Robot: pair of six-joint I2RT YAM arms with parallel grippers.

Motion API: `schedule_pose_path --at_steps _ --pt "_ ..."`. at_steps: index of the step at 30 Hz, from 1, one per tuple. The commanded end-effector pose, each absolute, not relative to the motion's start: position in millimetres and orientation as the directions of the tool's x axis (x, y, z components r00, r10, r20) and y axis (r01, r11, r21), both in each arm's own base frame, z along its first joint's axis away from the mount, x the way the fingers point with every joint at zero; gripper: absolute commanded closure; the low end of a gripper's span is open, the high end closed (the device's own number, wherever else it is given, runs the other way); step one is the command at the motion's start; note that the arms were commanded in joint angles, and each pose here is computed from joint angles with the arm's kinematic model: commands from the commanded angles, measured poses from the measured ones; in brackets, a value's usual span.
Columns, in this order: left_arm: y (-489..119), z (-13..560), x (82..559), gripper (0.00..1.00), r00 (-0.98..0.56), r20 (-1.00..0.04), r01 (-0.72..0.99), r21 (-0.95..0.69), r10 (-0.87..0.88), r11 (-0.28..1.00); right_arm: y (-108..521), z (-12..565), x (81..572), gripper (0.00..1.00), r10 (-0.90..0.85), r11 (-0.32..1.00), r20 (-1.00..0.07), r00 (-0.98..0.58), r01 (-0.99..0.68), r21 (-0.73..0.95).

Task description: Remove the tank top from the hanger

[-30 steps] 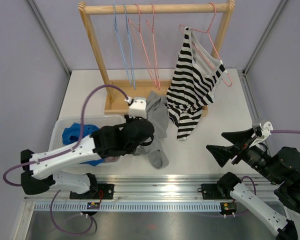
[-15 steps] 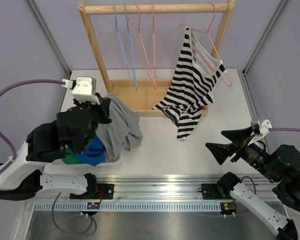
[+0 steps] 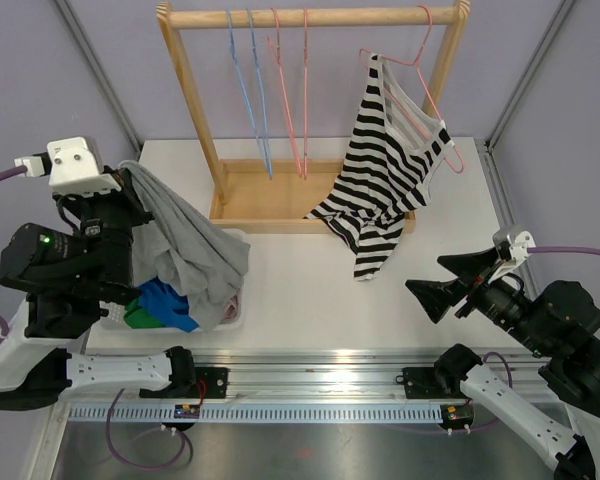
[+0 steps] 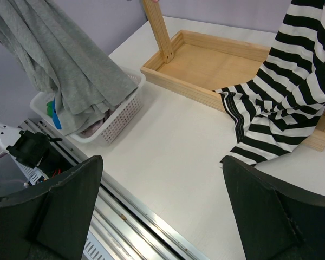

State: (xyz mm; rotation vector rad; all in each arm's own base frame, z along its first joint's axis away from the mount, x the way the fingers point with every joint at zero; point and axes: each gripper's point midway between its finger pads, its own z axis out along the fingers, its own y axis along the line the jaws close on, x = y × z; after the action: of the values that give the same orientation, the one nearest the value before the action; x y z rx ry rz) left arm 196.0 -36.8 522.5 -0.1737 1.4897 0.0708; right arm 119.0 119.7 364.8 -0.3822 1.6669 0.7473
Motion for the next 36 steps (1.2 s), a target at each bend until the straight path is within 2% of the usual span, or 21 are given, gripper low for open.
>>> schedule_pose_path --at_steps 1,2,3,4,9,14,15,17,18,20,29,36 --pt "17.6 533.8 180.1 1.0 0.074 -0.987 -0.288 -0.16 -0.145 0.944 126.6 378.6 119.8 0.01 0.164 0.712 -0.966 -0.198 -0.654 0.255" --pt "20.7 532.7 179.0 1.0 0.071 -0.986 -0.291 -0.163 -0.149 0.943 127.7 379.9 119.7 0.0 0.169 0.708 -0.965 -0.198 -0.657 0.259" --pt "25.6 537.2 177.2 1.0 0.102 -0.963 -0.278 -0.267 -0.248 0.923 129.2 380.7 118.3 0.01 0.173 0.699 -0.964 -0.201 -0.664 0.264" --pt "22.7 529.9 178.2 1.0 0.076 -0.984 -0.277 -0.179 -0.164 0.944 129.6 382.4 117.8 0.01 0.177 0.696 -0.964 -0.198 -0.668 0.265" --pt "-12.8 506.0 190.4 1.0 0.035 -0.999 -0.27 -0.027 -0.019 0.962 132.5 388.7 116.2 0.01 0.193 0.68 -0.96 -0.203 -0.677 0.28" --pt "-27.0 478.9 201.4 1.0 0.029 -0.999 -0.267 0.024 0.032 0.964 133.2 391.6 114.1 0.0 0.203 0.672 -0.957 -0.208 -0.681 0.291" --pt "-21.5 473.8 205.1 1.0 0.039 -0.999 -0.305 -0.019 -0.007 0.952 133.5 391.1 114.0 0.01 0.204 0.67 -0.956 -0.209 -0.682 0.292" --pt "-26.9 456.9 212.6 1.0 -0.006 -0.999 -0.279 0.05 0.05 0.959 134.7 389.6 113.4 0.01 0.204 0.666 -0.954 -0.218 -0.684 0.299" --pt "-21.1 450.0 216.9 1.0 -0.006 -1.0 -0.312 -0.013 -0.016 0.95 135.3 388.7 113.4 0.01 0.201 0.664 -0.955 -0.219 -0.686 0.297" --pt "-21.8 428.0 222.3 1.0 -0.082 -0.996 -0.292 0.048 0.025 0.955 136.1 387.2 113.4 0.01 0.198 0.663 -0.954 -0.225 -0.686 0.3" --pt "22.5 342.7 212.6 1.0 -0.19 -0.969 -0.454 -0.058 -0.16 0.889 137.6 382.6 115.3 0.0 0.18 0.665 -0.958 -0.223 -0.69 0.285" --pt "58.3 264.4 213.8 1.0 -0.33 -0.913 -0.639 0.028 -0.241 0.769 149.2 372.6 119.6 0.01 0.155 0.641 -0.958 -0.242 -0.713 0.284"
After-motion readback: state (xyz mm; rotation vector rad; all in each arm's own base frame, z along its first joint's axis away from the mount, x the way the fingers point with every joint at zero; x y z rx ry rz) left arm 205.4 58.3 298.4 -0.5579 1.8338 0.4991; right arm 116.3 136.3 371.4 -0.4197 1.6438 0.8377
